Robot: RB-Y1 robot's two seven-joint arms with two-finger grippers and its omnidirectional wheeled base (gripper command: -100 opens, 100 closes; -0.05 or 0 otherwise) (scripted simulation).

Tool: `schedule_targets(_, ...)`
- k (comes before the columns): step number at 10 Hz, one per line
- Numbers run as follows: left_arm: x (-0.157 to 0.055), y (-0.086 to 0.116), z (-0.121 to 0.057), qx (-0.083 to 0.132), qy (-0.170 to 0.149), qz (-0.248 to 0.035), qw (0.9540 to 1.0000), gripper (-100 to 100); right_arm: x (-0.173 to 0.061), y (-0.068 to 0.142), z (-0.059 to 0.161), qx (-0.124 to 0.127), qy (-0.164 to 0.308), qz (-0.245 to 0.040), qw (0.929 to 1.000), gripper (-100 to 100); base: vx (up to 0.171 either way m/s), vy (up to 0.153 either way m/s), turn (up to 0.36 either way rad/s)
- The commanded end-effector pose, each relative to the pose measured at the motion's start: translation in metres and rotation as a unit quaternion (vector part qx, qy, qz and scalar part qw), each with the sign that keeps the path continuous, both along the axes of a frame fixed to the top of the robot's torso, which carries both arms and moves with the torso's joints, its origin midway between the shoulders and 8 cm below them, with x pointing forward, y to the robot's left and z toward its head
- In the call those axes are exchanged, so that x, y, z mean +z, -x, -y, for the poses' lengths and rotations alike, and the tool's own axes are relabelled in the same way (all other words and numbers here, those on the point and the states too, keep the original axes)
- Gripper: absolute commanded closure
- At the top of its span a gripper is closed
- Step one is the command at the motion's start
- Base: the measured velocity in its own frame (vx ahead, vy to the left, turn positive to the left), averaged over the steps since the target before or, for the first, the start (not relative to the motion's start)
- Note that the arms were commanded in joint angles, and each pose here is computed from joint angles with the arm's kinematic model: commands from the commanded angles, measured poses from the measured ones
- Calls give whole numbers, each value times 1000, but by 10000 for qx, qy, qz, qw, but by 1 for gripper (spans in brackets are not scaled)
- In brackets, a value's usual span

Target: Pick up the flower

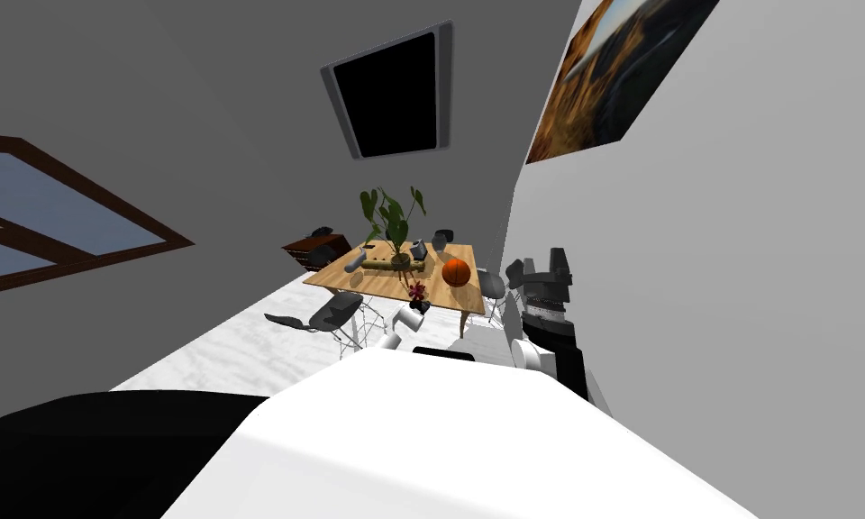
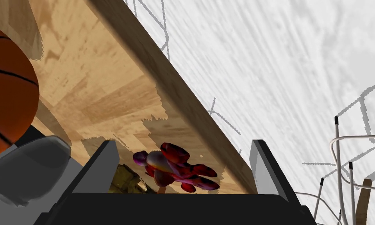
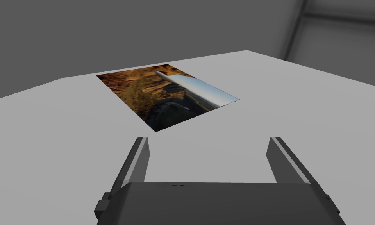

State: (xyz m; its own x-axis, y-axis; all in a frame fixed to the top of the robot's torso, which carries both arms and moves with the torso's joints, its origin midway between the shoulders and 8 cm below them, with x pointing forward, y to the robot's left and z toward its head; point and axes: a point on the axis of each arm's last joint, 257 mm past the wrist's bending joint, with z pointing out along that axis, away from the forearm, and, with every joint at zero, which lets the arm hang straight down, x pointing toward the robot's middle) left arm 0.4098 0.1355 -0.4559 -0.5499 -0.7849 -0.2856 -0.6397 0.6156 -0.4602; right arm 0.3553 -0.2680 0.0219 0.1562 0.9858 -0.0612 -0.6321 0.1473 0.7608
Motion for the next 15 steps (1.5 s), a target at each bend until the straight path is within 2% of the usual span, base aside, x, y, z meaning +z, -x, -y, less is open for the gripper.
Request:
schedule_targets(1, -7, 2, -5, -66, -180, -241, 9995, -100, 0, 0, 0, 0, 0, 0, 10000, 0, 94, 2, -33)
schedule_targets(2, -8, 4, -6, -60, -194, -274, 9994, -100, 0, 0, 0, 0, 0, 0, 10000, 0, 80, 5, -10)
schedule_targets(7, -18, 9, -18, -196, -626, -885, 9939, -100, 0, 0, 0, 0, 0, 0, 10000, 0, 100, 13, -28)
schedule_targets(10, -20, 11, -26, -229, -797, -1120, 9902, -100, 0, 0, 0, 0, 0, 0, 10000, 0, 89, 22, -14)
schedule_targets(11, -19, 10, -24, -223, -752, -1056, 9913, -100, 0, 0, 0, 0, 0, 0, 10000, 0, 30, 14, -3)
schedule_targets(12, -20, 10, -24, -225, -764, -1075, 9910, 0, 0, 0, 0, 0, 0, 0, 10000, 0, 6, 2, 1)
schedule_targets(13, -26, 10, -32, -193, -760, -1073, 9911, -100, 0, 0, 0, 0, 0, 0, 10000, 0, 12, -15, -52)
schedule_targets(15, -35, 11, -42, -148, -755, -1072, 9913, -100, 0, 0, 0, 0, 0, 1, 10000, 0, 13, -31, -51)
